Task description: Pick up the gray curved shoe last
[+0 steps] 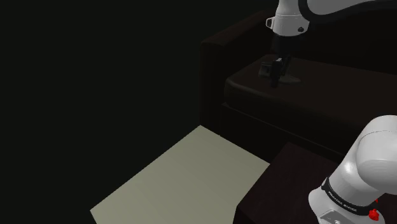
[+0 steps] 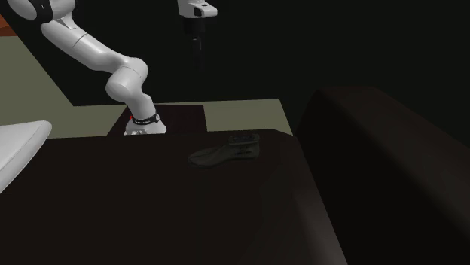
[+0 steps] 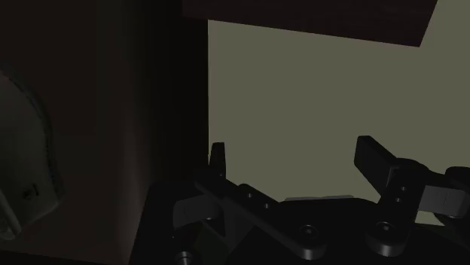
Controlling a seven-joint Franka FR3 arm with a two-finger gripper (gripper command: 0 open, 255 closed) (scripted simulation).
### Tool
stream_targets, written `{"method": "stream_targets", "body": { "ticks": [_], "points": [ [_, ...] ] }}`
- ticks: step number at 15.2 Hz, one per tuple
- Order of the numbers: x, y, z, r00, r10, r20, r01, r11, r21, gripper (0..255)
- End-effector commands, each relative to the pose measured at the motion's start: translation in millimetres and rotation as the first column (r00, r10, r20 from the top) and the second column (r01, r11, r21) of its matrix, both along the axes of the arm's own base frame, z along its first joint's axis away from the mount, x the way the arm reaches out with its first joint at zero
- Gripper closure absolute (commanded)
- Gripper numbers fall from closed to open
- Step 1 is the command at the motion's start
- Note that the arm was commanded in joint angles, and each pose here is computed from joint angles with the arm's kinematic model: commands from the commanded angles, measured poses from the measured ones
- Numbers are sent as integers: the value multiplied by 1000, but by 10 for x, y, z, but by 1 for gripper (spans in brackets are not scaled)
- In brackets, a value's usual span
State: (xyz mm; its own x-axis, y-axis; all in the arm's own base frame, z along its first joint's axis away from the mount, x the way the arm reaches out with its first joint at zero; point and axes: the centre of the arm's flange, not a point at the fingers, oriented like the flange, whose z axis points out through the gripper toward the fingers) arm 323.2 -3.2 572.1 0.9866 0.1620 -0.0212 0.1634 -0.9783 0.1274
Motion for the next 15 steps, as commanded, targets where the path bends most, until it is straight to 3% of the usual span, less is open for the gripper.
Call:
{"method": "stream_targets", "body": {
  "ticks": [1,15],
  "points": [
    [0,0,0,1000,0,0,0,1000,0,0],
    [612,-1846,-155,999,29,39,-32,996,85,0]
  ]
}}
